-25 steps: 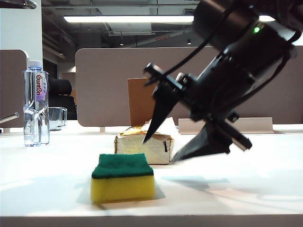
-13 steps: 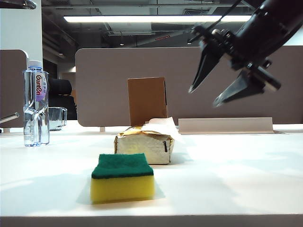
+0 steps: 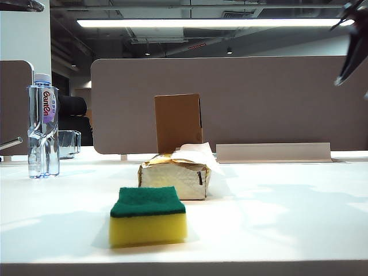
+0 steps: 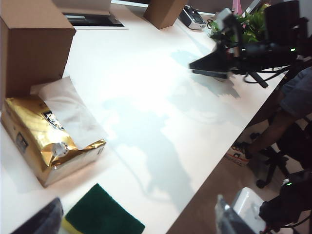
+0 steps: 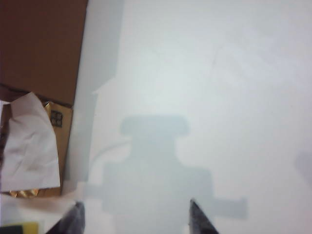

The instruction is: Move the sponge from right to left to wipe the table, avoiding obstacles on the table, and finally reaching the bottle of mineral water.

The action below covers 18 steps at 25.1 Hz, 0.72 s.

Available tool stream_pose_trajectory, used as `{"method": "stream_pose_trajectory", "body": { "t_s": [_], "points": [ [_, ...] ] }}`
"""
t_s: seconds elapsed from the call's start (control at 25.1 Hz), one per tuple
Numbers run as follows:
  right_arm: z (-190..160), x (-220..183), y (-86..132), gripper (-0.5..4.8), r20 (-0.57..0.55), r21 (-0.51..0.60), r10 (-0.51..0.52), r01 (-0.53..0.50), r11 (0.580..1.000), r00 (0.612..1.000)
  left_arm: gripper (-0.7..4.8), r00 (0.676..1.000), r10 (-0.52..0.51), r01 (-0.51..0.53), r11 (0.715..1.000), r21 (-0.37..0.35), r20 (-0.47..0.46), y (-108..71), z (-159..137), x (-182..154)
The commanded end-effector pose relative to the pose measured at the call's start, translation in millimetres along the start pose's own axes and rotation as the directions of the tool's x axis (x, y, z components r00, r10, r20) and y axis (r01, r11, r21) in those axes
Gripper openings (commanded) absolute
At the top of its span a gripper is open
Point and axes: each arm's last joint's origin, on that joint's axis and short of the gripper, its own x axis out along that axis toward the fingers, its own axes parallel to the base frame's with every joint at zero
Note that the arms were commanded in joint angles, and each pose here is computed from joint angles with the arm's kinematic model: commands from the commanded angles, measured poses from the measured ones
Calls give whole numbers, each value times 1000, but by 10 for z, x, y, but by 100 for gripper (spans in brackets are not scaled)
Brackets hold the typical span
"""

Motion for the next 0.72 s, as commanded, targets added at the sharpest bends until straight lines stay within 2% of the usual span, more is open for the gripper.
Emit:
{"method": "stream_pose_trajectory", "body": {
  "t_s": [0.04, 0.36, 0.6, 0.72],
  "points": [
    [-91, -320, -30, 274, -3, -19, -11, 11, 1000, 1000, 404, 1000, -6, 5, 999, 49, 9, -18, 20, -11],
    [-407, -970, 218, 269, 80, -44, -10, 14, 999, 997, 404, 1000, -6, 6, 999, 50, 9, -18, 21, -11],
    [-592, -1254, 389, 260, 133, -73, 128, -119, 990, 983, 404, 1000, -10, 9, 999, 49, 8, -20, 20, -11],
    [-733, -1361, 527, 255, 108, -72, 229, -222, 972, 967, 404, 1000, -15, 14, 999, 49, 8, -30, 17, -19]
  ]
}}
